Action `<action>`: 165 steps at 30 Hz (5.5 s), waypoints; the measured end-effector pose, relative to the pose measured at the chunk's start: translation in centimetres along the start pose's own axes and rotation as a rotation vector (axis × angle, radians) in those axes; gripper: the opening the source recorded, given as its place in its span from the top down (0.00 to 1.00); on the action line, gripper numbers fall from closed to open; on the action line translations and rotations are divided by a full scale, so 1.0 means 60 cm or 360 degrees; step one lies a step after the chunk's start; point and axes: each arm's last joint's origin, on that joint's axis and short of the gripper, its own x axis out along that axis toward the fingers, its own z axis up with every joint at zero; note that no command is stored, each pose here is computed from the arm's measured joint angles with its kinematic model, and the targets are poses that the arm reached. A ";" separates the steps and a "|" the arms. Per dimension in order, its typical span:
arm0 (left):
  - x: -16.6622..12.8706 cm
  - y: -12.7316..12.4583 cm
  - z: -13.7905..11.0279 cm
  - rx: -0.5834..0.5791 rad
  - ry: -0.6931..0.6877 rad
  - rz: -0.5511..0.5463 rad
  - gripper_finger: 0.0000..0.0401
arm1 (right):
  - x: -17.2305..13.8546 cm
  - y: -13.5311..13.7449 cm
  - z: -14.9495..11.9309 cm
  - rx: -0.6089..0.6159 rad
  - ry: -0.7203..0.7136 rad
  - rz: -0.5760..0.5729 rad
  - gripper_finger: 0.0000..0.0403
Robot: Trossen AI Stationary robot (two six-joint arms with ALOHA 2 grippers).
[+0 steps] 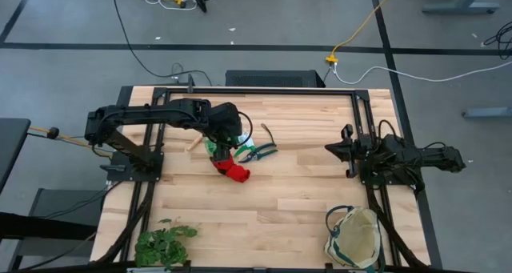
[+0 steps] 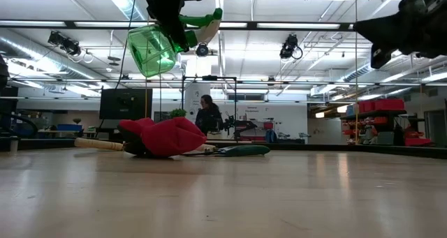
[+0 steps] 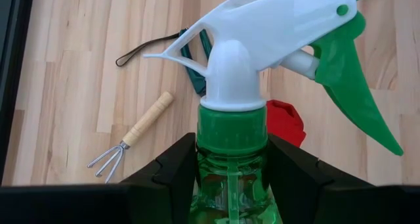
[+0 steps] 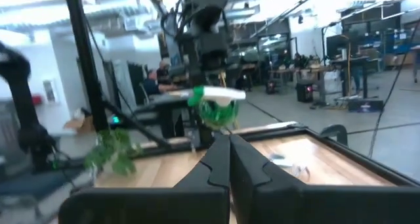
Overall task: Pick & Place Garden tools in Gardening bag
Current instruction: Put the green spray into the gardening bag
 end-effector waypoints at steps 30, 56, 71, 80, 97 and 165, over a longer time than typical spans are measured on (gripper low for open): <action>0.000 0.000 0.000 0.0003 0.0000 0.0006 0.58 | 0.094 0.027 0.178 -0.0096 0.0080 -0.0075 1.00; 0.000 0.000 0.000 0.0032 0.0000 0.0006 0.58 | 0.132 0.035 0.222 0.0331 0.0057 -0.0082 1.00; 0.000 0.000 0.000 0.0033 0.0000 0.0006 0.58 | 0.132 0.034 0.222 0.0626 0.0042 -0.0107 1.00; 0.000 0.000 0.000 0.0034 0.0000 0.0006 0.58 | 0.132 0.033 0.223 0.0899 0.0024 -0.0131 1.00; 0.000 0.000 0.000 0.0050 0.0000 0.0006 0.58 | 0.171 0.029 0.185 0.1460 0.0113 -0.0333 1.00; -0.085 0.007 0.088 0.0124 -0.0215 -0.0042 0.58 | 0.212 0.020 0.142 0.1655 0.0295 -0.0386 0.42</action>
